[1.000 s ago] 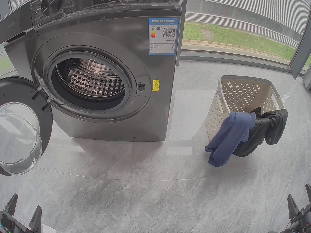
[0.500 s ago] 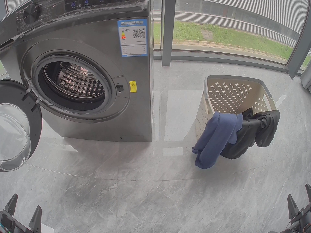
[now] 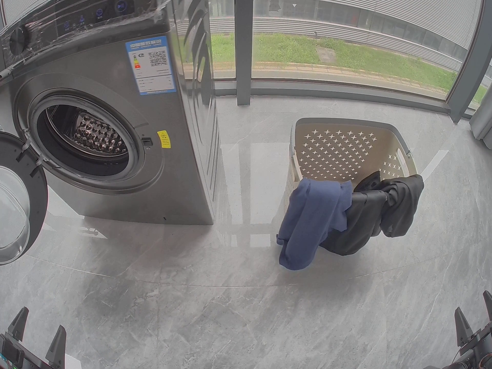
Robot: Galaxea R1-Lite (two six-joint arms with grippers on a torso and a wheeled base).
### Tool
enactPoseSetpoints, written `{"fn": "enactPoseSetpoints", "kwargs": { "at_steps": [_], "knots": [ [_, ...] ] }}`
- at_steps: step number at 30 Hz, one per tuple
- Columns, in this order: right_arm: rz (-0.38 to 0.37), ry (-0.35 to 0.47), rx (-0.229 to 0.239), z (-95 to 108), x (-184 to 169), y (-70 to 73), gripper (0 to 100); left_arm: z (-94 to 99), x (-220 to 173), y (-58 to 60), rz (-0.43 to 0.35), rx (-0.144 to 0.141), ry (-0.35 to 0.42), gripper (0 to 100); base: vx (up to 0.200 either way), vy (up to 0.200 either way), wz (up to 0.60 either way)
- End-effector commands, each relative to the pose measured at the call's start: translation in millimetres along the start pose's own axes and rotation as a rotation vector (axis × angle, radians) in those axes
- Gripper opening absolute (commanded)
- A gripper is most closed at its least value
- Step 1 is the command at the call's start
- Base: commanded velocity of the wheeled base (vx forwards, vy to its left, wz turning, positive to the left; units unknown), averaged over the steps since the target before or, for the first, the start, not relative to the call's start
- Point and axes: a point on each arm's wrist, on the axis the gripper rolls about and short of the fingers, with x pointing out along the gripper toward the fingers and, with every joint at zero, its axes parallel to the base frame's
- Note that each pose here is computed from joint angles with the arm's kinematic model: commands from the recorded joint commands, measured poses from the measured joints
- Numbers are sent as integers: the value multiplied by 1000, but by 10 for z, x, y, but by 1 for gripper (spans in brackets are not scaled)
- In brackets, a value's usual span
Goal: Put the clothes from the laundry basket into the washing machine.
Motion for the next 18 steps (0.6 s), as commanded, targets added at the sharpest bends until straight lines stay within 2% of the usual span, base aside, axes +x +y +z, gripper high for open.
{"fn": "enactPoseSetpoints", "kwargs": {
  "at_steps": [1,7,18],
  "knots": [
    [0,-5,1,-32,-4,0,100,-48,-2,2,-1,-2,-2,100,0,0,0],
    [0,-5,1,-32,-4,0,100,-48,-2,2,-1,-2,-2,100,0,0,0],
    [0,-5,1,-32,-4,0,100,-48,-2,3,1,-3,-3,100,0,-200,0]
  ]
}}
